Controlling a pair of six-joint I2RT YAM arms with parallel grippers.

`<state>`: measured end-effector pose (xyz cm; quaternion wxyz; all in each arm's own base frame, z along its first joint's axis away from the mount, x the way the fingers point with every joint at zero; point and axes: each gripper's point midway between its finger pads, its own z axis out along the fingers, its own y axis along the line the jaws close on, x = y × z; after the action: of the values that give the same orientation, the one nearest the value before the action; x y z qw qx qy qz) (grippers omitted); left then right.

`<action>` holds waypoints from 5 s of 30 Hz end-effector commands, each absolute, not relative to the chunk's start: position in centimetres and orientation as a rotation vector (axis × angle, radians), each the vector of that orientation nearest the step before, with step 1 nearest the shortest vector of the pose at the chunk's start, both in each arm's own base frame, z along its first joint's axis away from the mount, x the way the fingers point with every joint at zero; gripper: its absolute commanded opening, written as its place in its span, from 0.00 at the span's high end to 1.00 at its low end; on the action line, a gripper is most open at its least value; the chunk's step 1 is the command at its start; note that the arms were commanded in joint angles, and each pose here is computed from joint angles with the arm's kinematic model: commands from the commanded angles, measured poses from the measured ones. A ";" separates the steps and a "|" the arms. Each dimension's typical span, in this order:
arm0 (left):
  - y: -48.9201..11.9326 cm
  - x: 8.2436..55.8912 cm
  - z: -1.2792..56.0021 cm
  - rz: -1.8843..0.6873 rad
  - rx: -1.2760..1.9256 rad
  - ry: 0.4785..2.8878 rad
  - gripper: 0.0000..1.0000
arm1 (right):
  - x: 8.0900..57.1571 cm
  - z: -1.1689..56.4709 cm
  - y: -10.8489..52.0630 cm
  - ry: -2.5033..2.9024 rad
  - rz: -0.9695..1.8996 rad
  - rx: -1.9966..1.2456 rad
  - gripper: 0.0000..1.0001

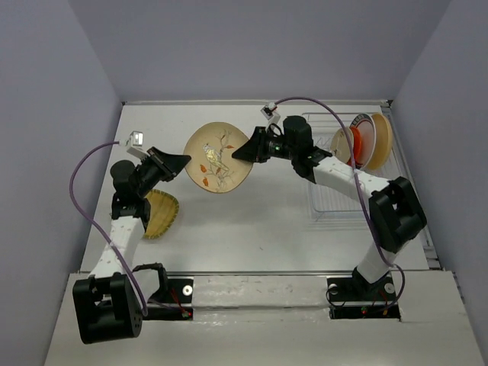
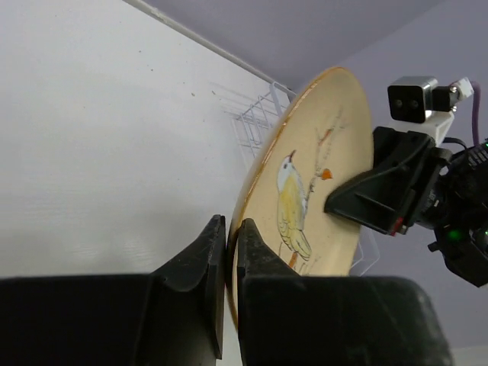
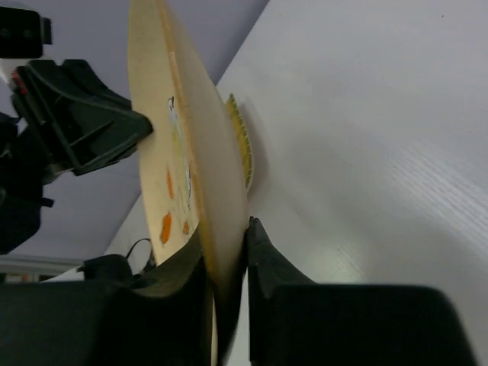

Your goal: Load the plates into the dish rack

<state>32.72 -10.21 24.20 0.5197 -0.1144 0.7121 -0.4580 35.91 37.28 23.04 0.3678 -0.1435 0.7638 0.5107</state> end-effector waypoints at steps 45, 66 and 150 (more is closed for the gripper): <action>-13.4 27.4 28.3 -0.842 0.138 1.669 0.01 | 45.0 31.4 0.3 1.835 -0.454 0.126 0.93; -13.5 27.7 28.0 -0.845 0.134 1.681 0.01 | 46.8 24.1 0.4 1.920 -0.307 0.281 0.50; -6.7 27.4 35.1 -0.493 -0.097 1.433 0.01 | 25.4 8.6 59.6 2.156 1.590 -0.455 0.37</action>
<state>27.35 -6.41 34.06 0.7118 -0.0577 0.6651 -0.2182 26.07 57.53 5.65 0.2090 -0.1309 0.8157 0.5233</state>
